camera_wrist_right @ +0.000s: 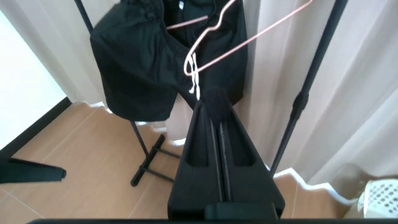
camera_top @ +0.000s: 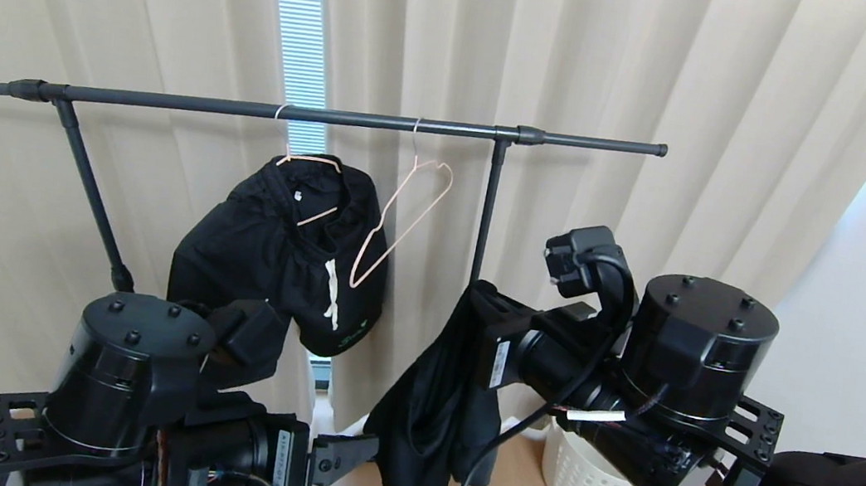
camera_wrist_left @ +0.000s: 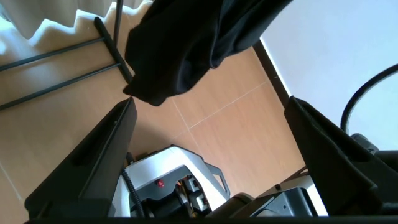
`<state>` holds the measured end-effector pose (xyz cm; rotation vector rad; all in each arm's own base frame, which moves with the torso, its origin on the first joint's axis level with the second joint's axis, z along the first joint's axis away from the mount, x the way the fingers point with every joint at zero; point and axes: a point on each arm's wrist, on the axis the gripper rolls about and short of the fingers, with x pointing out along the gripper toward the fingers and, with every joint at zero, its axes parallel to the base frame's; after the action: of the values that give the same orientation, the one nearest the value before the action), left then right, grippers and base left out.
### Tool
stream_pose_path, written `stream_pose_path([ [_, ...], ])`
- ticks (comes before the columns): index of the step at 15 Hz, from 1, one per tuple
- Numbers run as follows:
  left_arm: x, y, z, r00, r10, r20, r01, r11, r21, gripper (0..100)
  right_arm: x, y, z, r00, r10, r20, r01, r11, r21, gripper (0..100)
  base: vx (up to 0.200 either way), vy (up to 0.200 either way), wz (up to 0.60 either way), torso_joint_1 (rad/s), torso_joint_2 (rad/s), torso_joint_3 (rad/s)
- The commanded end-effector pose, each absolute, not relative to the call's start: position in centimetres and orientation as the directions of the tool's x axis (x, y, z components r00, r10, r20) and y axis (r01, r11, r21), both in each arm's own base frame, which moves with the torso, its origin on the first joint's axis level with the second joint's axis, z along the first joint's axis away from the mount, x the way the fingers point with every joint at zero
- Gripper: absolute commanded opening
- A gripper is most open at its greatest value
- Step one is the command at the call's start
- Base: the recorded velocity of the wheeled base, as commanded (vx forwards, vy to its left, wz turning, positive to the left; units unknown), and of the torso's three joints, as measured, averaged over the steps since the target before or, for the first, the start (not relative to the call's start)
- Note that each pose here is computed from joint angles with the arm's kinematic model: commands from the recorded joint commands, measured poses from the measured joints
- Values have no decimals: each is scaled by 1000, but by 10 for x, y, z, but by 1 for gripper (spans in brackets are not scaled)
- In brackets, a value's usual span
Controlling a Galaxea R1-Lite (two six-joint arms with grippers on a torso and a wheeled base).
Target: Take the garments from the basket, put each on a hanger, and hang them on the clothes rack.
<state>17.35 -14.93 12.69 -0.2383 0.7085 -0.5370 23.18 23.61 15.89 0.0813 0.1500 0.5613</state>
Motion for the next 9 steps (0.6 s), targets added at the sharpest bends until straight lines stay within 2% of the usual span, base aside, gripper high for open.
stream_pose_path([
  [1,172,-151,128,639,-540,-548,386,841,-378,100,228,243,157,826,550,-122,-538,835,116,0,0,0,0,0,0,0],
  [5,174,-155,135,655,-556,-511,426,831,-357,100,224,249,161,817,566,-107,-554,823,124,0,0,0,0,0,0,0],
  [6,177,-159,142,687,-552,-473,471,834,-289,100,224,249,161,828,550,-106,-538,834,121,0,0,0,0,0,0,0],
  [7,179,-162,145,692,-558,-459,485,829,-277,100,225,249,161,835,540,-103,-528,840,123,0,0,0,0,0,0,0],
  [9,183,-171,136,673,-556,-488,498,828,-258,100,224,249,162,837,537,-101,-526,842,123,0,0,0,0,0,0,0],
])
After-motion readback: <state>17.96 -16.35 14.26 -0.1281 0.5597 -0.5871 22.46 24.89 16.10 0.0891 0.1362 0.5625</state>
